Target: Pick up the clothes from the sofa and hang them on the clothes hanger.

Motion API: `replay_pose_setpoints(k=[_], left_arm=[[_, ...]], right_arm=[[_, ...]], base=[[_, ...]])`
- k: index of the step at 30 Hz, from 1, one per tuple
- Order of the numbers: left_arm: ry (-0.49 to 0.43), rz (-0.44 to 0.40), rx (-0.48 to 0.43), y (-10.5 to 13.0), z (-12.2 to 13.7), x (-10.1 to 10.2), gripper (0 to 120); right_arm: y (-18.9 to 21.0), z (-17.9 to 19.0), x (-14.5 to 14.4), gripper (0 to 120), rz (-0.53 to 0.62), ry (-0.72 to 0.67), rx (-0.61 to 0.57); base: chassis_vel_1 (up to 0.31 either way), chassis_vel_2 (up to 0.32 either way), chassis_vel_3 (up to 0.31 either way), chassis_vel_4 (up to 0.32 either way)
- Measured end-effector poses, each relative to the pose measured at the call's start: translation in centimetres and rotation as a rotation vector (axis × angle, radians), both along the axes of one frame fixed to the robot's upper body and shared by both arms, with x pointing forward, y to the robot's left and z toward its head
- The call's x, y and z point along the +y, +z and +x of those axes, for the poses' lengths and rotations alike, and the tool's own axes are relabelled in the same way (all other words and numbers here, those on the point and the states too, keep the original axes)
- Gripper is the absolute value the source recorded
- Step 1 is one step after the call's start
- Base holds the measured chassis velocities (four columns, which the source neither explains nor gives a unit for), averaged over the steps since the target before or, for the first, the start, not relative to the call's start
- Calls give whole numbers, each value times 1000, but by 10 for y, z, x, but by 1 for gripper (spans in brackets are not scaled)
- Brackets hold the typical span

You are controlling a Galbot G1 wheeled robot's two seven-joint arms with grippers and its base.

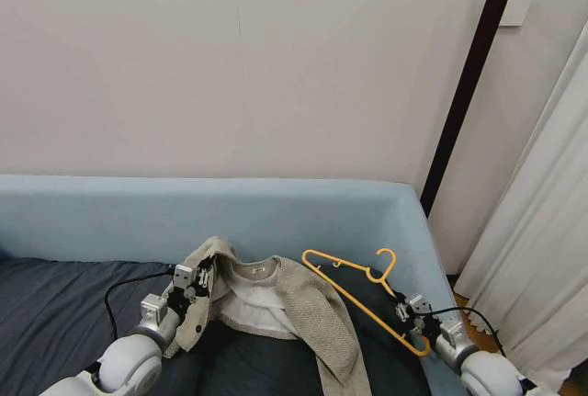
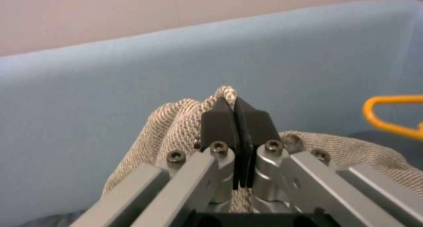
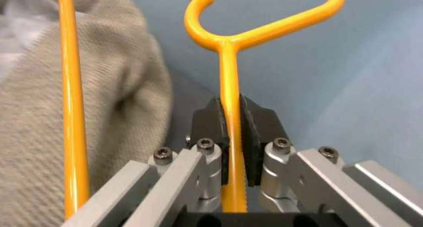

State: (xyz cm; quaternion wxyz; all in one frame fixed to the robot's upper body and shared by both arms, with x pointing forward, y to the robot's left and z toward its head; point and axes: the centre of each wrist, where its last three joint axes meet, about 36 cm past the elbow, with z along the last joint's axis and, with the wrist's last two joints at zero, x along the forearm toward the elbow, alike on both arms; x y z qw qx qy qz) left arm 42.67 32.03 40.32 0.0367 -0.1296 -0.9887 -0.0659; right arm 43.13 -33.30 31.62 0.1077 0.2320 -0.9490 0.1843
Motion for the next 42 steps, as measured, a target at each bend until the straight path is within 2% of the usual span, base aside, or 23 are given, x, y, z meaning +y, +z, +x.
replay_pose_setpoints(k=[7, 13, 23, 30, 34, 42], left_arm=[[-31, -9, 23, 13, -17, -9, 0], [-57, -10, 31, 21, -26, -15, 0], [-82, -24, 55, 23, -39, -29, 0], [-88, -40, 60, 21, -38, -40, 0], [-99, -48, 63, 19, -38, -48, 0], [-129, -56, 72, 15, -37, -64, 0]], right_arm=[[-8, -6, 44, 5, -34, 93, -9], [-15, -5, 68, 5, -50, 139, -8], [-10, 9, 112, 5, 5, 138, 6], [-5, 15, 142, 5, 58, 120, 23], [-1, 18, 162, 5, 112, 59, 56], [8, 27, 178, 5, 132, 38, 40]], base=[[0, 0, 0, 0], [0, 0, 0, 0], [0, 0, 0, 0], [0, 0, 0, 0], [0, 0, 0, 0], [0, 0, 0, 0]])
